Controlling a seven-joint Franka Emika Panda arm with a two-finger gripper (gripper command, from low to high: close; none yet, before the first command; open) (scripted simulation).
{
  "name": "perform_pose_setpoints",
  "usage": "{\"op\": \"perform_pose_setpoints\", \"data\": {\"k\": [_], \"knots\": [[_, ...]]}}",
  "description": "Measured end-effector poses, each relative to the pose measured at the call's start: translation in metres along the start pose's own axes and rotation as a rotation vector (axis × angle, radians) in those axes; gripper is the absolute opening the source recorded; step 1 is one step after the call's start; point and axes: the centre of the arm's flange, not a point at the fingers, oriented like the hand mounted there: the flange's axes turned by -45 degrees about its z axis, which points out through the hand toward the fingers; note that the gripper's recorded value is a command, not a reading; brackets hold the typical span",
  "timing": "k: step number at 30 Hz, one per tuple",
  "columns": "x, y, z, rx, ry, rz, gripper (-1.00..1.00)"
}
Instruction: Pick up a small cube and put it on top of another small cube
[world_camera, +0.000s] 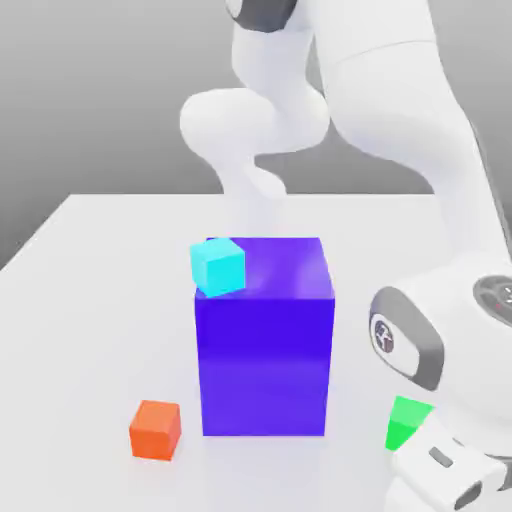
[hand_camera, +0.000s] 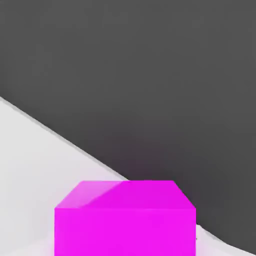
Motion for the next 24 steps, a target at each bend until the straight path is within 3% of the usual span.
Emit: {"op": "perform_pose_setpoints", "data": {"k": [14,20,21,24], "knots": [[-0.110,-0.066,-0.084,-0.007,-0.003,-0.441,-1.00],[-0.126,-0.072,-0.035,-0.001,-0.001,-0.499,-1.00],[-0.127,-0.072,-0.027,-0.001,-0.001,-0.499,1.00],[-0.127,-0.072,-0.027,-0.001,-0.001,-0.499,1.00]]}}
